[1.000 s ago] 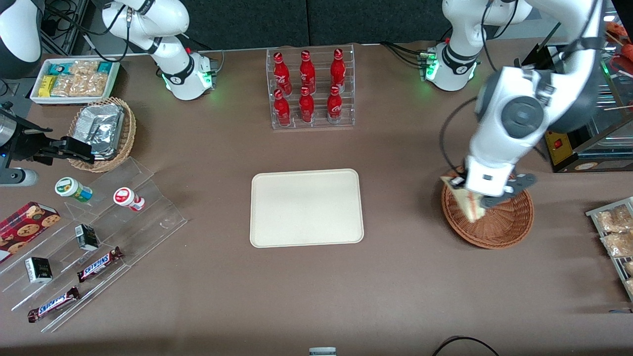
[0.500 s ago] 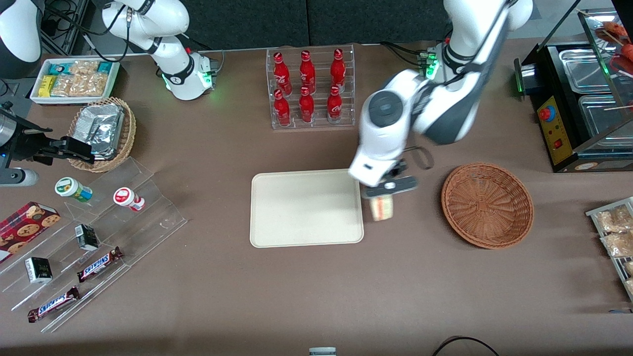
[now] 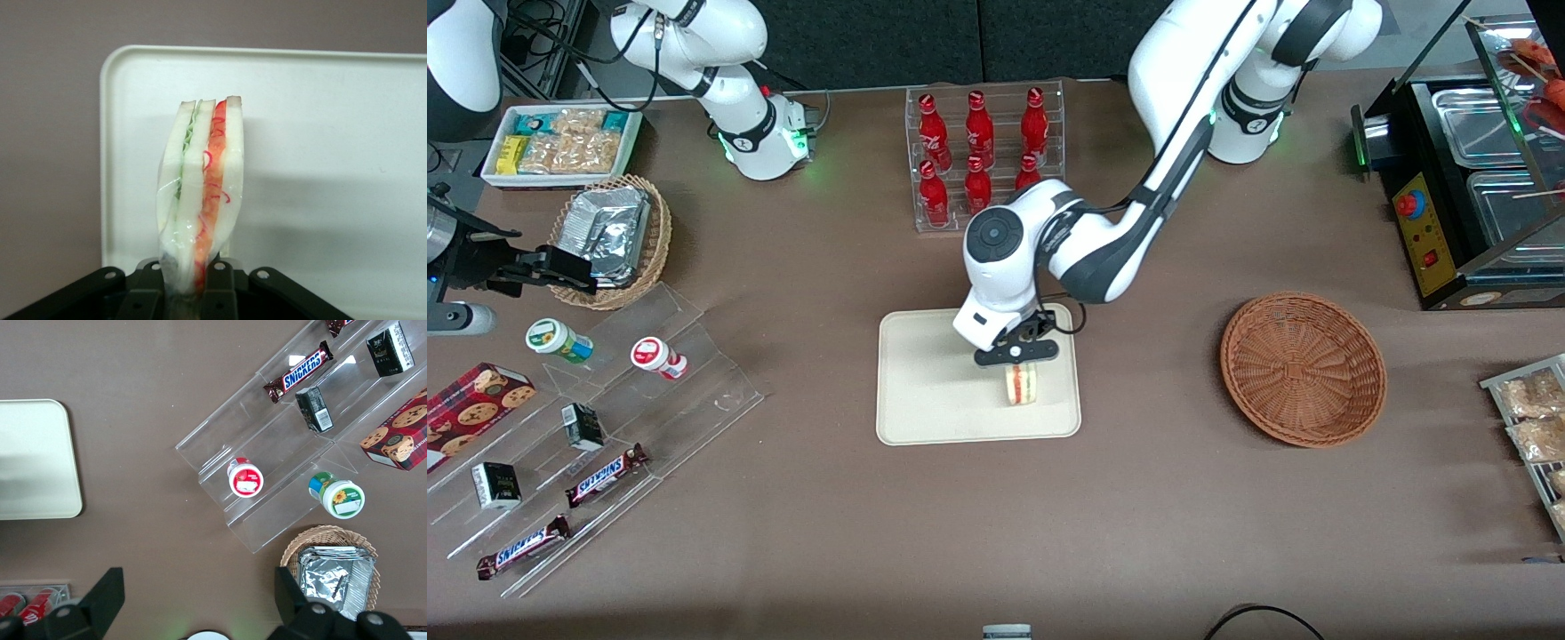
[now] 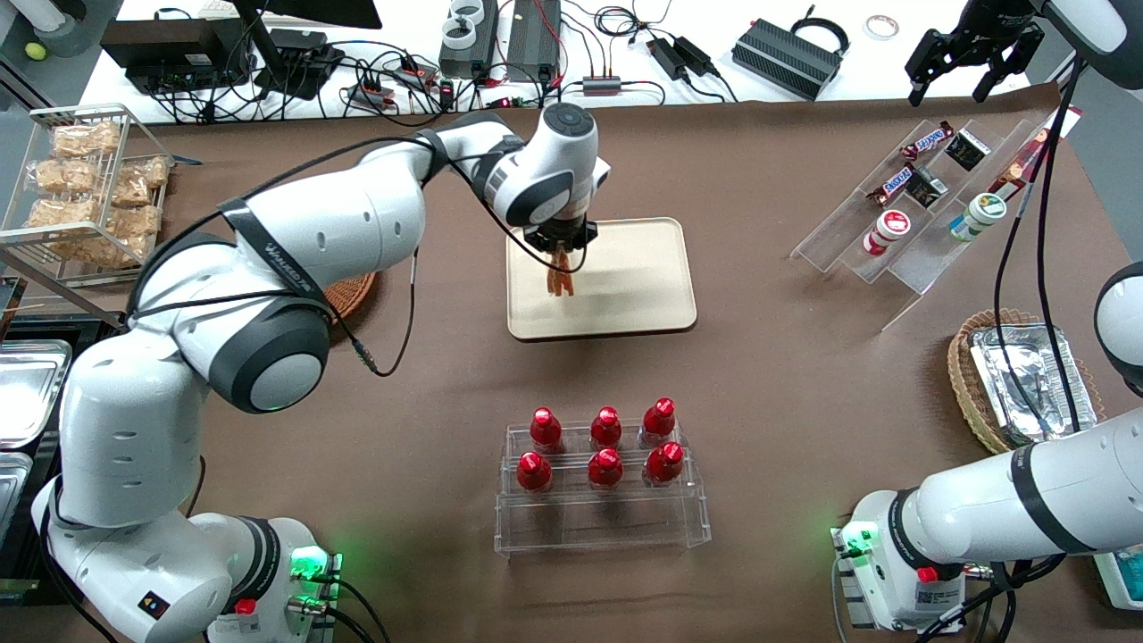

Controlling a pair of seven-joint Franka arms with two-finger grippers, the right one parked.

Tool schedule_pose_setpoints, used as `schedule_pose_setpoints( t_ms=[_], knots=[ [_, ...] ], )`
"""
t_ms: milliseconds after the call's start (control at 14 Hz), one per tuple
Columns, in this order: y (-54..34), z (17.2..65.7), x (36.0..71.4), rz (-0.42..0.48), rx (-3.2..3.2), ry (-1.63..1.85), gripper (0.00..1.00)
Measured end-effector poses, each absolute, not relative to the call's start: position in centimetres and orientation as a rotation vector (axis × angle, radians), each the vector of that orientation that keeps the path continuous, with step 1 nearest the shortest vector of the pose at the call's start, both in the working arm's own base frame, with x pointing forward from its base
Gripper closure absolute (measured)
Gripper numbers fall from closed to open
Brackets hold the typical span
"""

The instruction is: Place sandwich from basket to tray

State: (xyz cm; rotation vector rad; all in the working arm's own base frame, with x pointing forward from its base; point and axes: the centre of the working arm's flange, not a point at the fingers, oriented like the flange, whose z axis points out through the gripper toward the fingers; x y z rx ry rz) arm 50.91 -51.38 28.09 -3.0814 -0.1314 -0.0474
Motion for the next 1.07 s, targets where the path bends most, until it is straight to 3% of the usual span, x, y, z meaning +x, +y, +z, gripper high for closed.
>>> schedule_pose_setpoints(
  t_ms=[500, 643, 1071],
  knots=[
    [-52.7, 24.2, 49.8, -0.068, -3.062, -0.104, 0.82],
    [-52.8, 23.7, 49.8, -0.073, -3.066, -0.129, 0.78],
    [-52.9, 25.2, 50.9, -0.120, -3.086, -0.217, 0.20]
  ],
)
